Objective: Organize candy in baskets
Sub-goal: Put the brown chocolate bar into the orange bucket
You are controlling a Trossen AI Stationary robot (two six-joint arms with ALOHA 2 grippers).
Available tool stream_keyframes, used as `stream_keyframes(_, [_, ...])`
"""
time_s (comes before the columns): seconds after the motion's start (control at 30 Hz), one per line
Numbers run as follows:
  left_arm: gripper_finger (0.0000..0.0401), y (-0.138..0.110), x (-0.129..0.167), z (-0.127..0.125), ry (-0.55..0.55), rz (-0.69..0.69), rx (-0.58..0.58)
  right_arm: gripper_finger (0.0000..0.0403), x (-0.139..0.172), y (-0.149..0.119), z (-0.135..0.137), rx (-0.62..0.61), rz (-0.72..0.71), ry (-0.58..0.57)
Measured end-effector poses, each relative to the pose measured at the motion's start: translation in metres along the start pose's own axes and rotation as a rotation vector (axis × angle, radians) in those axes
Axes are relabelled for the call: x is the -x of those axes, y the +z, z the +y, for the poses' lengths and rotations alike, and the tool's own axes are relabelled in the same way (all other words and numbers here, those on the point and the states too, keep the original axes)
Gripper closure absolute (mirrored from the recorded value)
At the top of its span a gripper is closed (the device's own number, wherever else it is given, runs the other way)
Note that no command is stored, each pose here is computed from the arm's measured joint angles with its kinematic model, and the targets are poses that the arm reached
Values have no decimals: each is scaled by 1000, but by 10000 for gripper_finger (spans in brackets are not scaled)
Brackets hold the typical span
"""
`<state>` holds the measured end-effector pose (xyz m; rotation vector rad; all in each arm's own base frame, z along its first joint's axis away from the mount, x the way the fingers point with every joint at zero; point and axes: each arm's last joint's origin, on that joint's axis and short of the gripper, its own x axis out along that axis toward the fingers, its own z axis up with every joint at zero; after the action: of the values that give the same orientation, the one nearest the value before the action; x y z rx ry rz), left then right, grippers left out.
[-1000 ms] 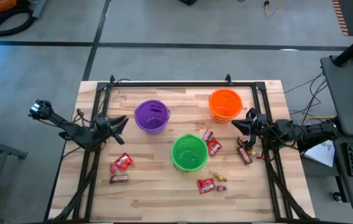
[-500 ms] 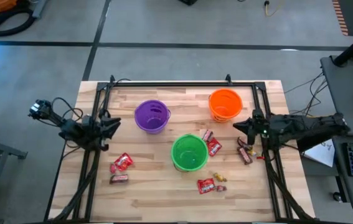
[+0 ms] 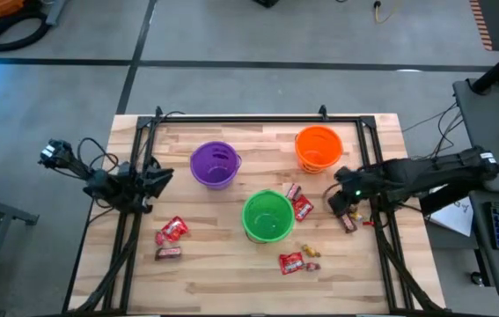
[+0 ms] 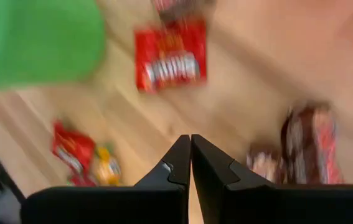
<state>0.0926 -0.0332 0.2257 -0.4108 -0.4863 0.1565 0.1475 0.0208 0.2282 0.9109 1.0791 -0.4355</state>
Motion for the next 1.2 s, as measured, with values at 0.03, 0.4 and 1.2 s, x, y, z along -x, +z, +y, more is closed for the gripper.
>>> stream_keyframes(0.03, [324,-2,-1,0,1,14,-10,394,-2,-1,1,-15,45,-13])
stream_keyframes(0.4, [324,-11,-5,-3,10,40,-113,394,-7,-14,1,-74,271,-184])
stream_keyframes(1.2, [324,-12,-7,-5,9,30,-232,216,-46,-14,9,-103,273,-385])
